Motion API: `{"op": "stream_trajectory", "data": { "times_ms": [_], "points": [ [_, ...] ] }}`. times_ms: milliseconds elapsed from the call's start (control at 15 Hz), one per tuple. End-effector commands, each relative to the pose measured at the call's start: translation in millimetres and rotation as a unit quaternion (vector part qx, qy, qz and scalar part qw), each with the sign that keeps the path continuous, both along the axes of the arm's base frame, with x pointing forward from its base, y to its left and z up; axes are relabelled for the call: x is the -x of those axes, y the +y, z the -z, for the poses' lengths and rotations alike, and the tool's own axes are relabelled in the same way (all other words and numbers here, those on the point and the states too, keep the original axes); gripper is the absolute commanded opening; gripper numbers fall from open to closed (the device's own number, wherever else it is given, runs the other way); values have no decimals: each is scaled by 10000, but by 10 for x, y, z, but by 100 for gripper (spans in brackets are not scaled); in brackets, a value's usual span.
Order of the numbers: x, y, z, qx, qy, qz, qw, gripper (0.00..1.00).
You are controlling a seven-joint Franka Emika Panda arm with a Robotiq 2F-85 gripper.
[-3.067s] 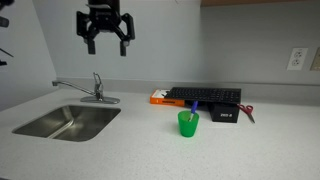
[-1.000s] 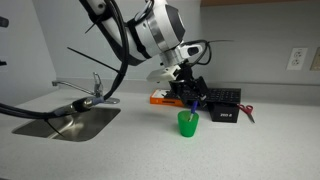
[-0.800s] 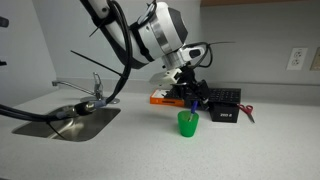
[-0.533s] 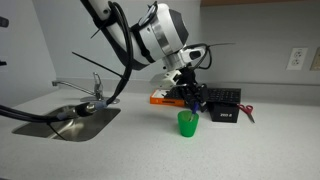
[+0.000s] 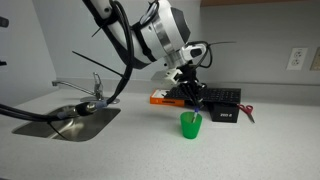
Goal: Take the pen out of the cup and place it on the counter
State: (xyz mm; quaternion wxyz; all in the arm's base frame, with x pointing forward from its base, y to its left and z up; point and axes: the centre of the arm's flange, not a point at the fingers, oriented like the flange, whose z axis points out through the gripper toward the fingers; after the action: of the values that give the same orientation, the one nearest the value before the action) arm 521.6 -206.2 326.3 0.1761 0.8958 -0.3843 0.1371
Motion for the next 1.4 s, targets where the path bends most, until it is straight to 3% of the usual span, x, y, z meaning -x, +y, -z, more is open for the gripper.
{"op": "stream_trajectory", "data": {
  "times_ms": [0,333,533,733,933,1133,1333],
  "points": [
    [244,37,-441,-92,-464,-49,9989,4],
    [665,335,-1340,-503,-1192,-809,9883,4],
    [606,766,-1482,-1003,-1179,-1396,9780,4],
    [299,1277,-1048,-1427,-647,-1798,9712,4],
    [1,1578,-446,-1604,72,-1952,9675,4],
    [-209,1592,57,-1686,761,-1997,9622,4],
    [-418,1482,342,-1778,1191,-1882,9585,4]
  ]
}}
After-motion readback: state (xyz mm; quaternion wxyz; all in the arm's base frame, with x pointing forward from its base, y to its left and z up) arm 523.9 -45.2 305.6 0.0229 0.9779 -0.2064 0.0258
